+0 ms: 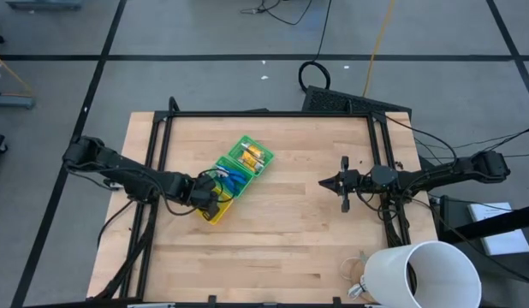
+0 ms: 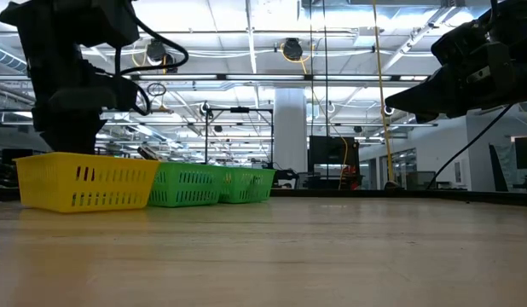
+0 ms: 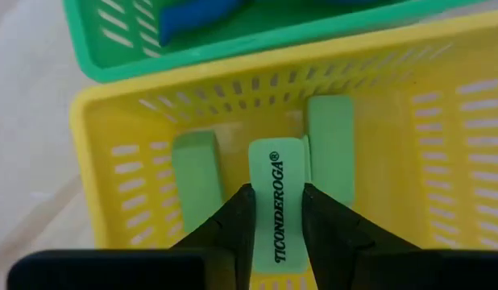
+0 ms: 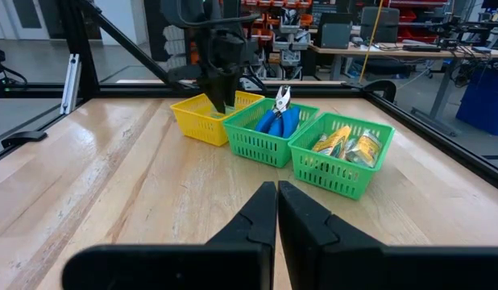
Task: Pick & Place School Supplies
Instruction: Put the green eraser into the yellow bin, then return to home position
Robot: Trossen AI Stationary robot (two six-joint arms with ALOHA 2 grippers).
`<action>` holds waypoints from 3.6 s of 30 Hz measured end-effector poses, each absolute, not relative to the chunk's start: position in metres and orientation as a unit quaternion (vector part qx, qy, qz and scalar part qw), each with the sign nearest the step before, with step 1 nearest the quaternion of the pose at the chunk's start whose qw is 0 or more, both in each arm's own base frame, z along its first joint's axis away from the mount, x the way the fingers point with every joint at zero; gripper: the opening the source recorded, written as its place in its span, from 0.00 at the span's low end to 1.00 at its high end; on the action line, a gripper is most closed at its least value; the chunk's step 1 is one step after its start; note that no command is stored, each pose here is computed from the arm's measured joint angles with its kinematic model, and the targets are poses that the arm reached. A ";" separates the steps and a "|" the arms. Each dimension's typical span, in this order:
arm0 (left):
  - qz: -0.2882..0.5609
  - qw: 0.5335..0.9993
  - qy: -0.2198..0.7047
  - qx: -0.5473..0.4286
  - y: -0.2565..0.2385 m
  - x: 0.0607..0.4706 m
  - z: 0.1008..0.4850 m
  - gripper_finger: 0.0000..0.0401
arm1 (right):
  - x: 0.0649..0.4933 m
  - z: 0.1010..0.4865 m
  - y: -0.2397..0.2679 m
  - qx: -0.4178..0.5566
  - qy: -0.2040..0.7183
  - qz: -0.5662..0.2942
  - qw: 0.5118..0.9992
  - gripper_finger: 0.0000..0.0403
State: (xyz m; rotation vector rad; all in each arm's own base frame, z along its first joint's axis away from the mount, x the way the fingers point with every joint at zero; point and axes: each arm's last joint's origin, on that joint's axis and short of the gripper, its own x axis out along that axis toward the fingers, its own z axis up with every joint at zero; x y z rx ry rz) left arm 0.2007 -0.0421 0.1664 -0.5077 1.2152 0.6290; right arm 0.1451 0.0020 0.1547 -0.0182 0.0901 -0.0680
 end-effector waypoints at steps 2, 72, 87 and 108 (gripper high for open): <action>0.290 0.743 0.554 -0.239 -0.042 0.201 0.166 0.26 | 0.145 0.155 0.002 -0.009 0.045 -0.034 0.998 0.02; -0.049 0.969 0.239 0.030 -0.053 0.218 0.354 0.77 | 0.145 0.155 0.002 -0.009 0.045 -0.034 0.998 0.02; -0.035 0.983 0.180 0.017 -0.014 0.216 0.288 0.77 | 0.145 0.155 0.002 -0.009 0.045 -0.034 0.998 0.02; 0.015 1.000 -0.002 -0.019 0.046 0.144 0.234 0.77 | 0.145 0.155 0.002 -0.009 0.045 -0.034 0.998 0.02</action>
